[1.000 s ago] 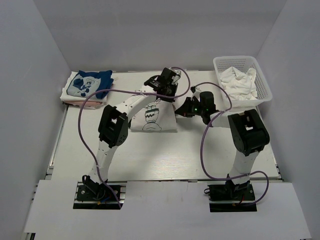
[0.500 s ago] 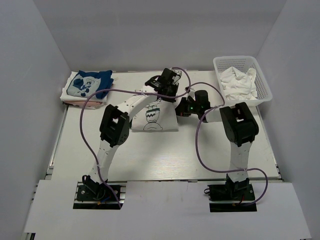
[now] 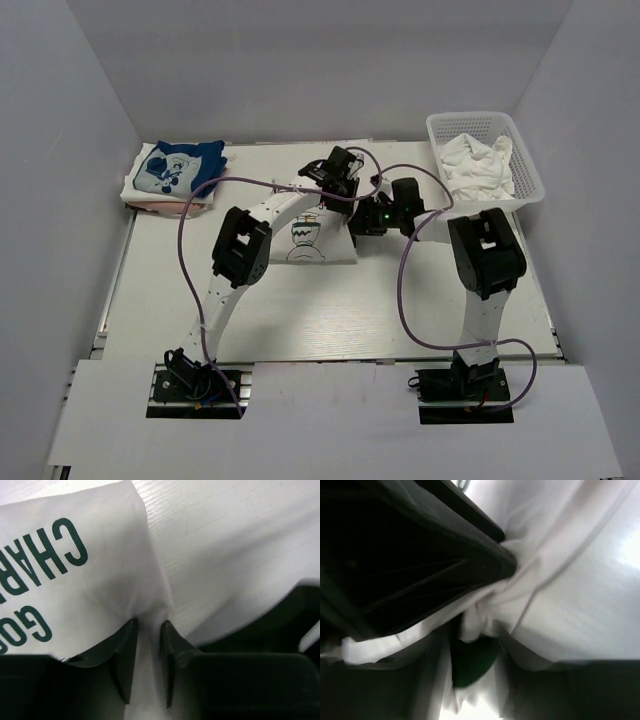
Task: Fold and stack the t-shirts
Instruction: Smooth out wrinkles on the folded tshirt
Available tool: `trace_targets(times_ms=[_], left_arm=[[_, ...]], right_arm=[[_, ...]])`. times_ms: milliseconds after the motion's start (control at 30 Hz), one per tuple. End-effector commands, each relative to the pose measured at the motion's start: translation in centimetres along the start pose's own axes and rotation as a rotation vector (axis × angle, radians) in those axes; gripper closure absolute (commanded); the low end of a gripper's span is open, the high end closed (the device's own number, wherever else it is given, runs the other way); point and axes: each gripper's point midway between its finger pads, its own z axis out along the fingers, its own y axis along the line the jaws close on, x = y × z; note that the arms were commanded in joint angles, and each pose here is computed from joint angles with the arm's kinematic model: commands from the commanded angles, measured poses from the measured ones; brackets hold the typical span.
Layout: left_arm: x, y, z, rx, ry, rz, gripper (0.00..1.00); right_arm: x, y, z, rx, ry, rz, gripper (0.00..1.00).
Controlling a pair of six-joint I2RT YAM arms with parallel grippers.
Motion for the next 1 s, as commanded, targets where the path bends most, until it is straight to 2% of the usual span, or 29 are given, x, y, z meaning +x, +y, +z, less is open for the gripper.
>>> trace_targets(times_ms=[0,33,67,167,233,300,333,400,467,567,633,667,700,733,800,833,933,967], left_arm=[[-2.6,-0.4,-1.1,0.024,-0.065,-0.003,0.61],[-2.6,-0.4,-1.0,0.024,-0.065,-0.003,0.57],[-2.8,0.1,-0.8,0.018,-0.067,-0.01,0.54],[-3.0,0.0,-0.8,0.021,-0.076,-0.02,0.48],[-3.2,-0.3,-0.8,0.034,-0.081,-0.03,0.48],[-4.1,0.0,-1.7,0.034,-0.102,-0.036,0.43],[-4.5,-0.1,-1.9,0.038,-0.114,-0.035,0.38],[-6.5,-0.2,-4.1,0.046,-0.165,-0.039,0.14],[-7.4,0.9,-5.6,0.005,-0.195,-0.049,0.0],[-8.1,2.7,-8.9,-0.08,-0.237,-0.065,0.0],[-7.2,5.9,-9.6,-0.174,-0.236,-0.107,0.0],[-8.0,6.6,-11.2,-0.189,-0.276,-0.118,0.0],[-7.7,7.5,-11.5,-0.214,-0.285,-0.138,0.0],[-6.2,9.6,-10.9,-0.252,-0.255,-0.157,0.0],[-5.6,11.3,-10.7,-0.271,-0.255,-0.201,0.0],[-4.9,12.9,-10.3,-0.286,-0.238,-0.222,0.0],[-4.1,14.2,-8.9,-0.254,-0.213,-0.255,0.0],[-3.5,15.4,-7.5,-0.253,-0.193,-0.27,0.0]], right_arm=[[-1.5,0.5,-2.5,0.088,0.038,0.013,0.35],[0.3,0.0,-3.0,0.13,0.114,0.072,0.1],[-0.6,-0.4,-3.3,0.174,0.102,0.068,0.1],[0.1,-1.5,-4.3,0.26,0.128,0.091,0.1],[-0.8,-0.6,-5.1,0.255,0.097,0.073,0.1],[-2.0,0.5,-6.0,0.248,0.059,0.046,0.1],[-2.4,0.4,-6.3,0.266,0.048,0.04,0.1],[-3.5,1.3,-7.1,0.268,0.022,0.015,0.1],[-4.3,1.5,-7.5,0.283,0.002,0.012,0.1],[-5.6,2.4,-7.7,0.27,-0.041,-0.015,0.1],[-6.9,3.9,-7.1,0.194,-0.071,-0.056,0.1],[-6.1,5.4,-6.2,0.089,-0.033,-0.065,0.1],[-6.6,5.8,-5.4,0.056,-0.037,-0.081,0.1],[-7.6,6.5,-5.1,0.021,-0.055,-0.106,0.1],[-7.1,7.5,-3.1,-0.047,-0.009,-0.098,0.1],[-8.3,8.4,-2.8,-0.072,-0.022,-0.123,0.1],[-7.3,8.4,-0.3,-0.084,0.017,-0.156,0.1],[-8.3,8.7,0.5,-0.091,0.007,-0.171,0.1]])
